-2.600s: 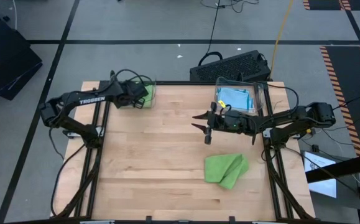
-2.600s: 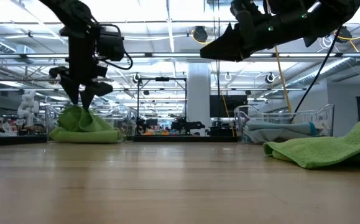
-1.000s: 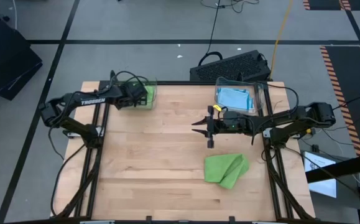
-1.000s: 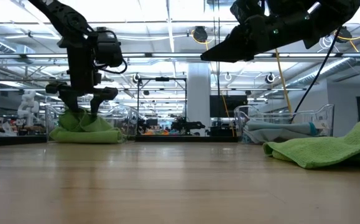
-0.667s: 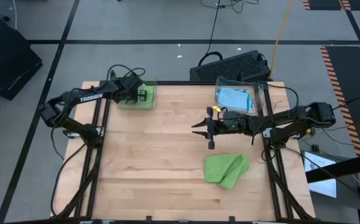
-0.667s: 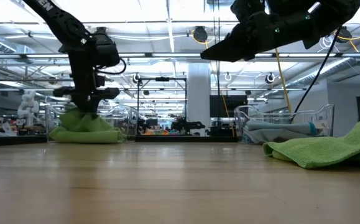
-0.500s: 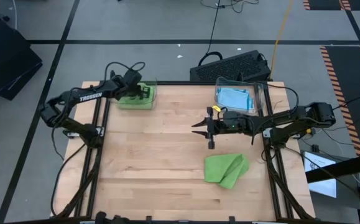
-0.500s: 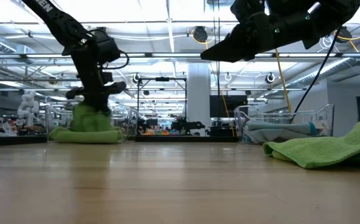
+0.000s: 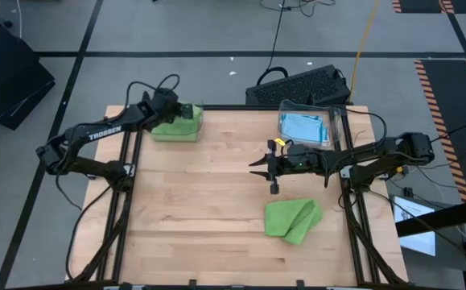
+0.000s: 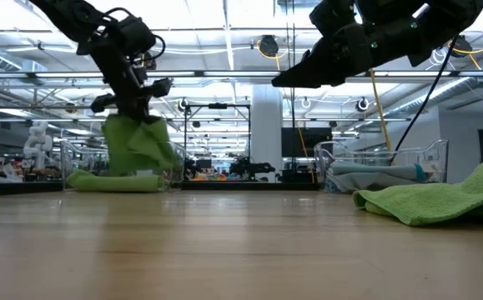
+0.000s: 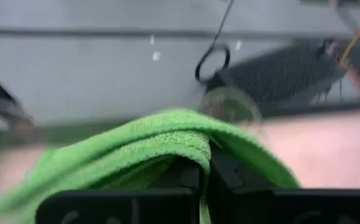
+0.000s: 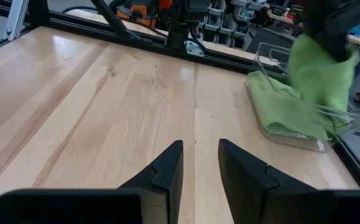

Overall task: Fold microfiber towels
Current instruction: Put the folded green microfiber cloth into the left transparent bin

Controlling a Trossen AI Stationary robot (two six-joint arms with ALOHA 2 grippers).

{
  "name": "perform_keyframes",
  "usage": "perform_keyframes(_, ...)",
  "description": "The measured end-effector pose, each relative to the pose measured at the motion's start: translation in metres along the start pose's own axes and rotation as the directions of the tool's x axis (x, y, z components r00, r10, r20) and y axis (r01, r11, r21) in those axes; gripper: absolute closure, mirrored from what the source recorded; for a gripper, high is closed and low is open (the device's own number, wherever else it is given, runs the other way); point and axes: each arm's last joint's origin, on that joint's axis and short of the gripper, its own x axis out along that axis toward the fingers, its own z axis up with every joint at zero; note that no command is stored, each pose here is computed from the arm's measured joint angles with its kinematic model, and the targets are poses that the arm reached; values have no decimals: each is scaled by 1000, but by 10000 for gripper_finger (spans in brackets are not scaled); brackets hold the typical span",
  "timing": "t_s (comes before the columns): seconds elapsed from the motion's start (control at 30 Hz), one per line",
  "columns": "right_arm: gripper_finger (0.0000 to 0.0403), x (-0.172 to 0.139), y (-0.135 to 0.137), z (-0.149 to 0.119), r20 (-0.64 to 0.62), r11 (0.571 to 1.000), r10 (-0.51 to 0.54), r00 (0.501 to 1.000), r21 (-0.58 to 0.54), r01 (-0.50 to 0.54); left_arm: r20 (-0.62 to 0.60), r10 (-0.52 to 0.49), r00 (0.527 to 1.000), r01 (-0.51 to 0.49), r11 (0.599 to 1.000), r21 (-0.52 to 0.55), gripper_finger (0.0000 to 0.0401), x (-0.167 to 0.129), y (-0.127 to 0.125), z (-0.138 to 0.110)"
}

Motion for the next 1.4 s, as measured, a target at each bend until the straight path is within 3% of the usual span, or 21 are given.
perform_keyframes(0.17, 310, 0, 0, 0, 1, 1000, 2, 1000, -4, -2, -173, 99, 980, -99, 995, 12, 378, -4, 9, -19)
perform_keyframes(0.37, 310, 0, 1, 0, 7, 1000, 25, 1000, -6, -25, -283, 186, 941, -176, 982, 63, 299, -7, 18, -29)
perform_keyframes(0.47, 310, 0, 1, 1, 15, 1000, 23, 1000, -11, -23, -308, 139, 941, -121, 990, 77, 246, -7, 16, -30)
perform_keyframes(0.57, 310, 0, 0, 2, 27, 1000, 20, 999, -8, -20, -342, 28, 939, 7, 995, 100, 202, -7, 9, -30)
perform_keyframes(0.7, 310, 0, 0, 3, 38, 1000, 18, 999, -3, -18, -376, -62, 925, 137, 975, 176, 164, -14, 4, -30)
perform_keyframes(0.9, 310, 0, 0, 3, 37, 1000, 18, 999, 7, -18, -305, -29, 952, 144, 921, 362, 147, -40, 9, -27)
perform_keyframes(0.97, 310, 0, 0, 3, 37, 1000, 17, 999, 7, -17, -251, 10, 968, 109, 883, 457, 146, -51, 12, -26)
perform_keyframes(1.07, 310, 0, 0, 3, 37, 1000, 17, 999, 7, -17, -190, 120, 974, 22, 790, 613, 146, -62, 17, -29)
perform_keyframes(1.13, 310, 0, 0, 3, 40, 1000, 15, 999, 15, -16, -171, 180, 969, -22, 747, 664, 146, -63, 20, -31)
perform_keyframes(1.4, 310, 0, -1, 7, 78, 999, 5, 997, 37, -8, -268, 299, 916, -47, 743, 668, 146, -31, 22, -39)
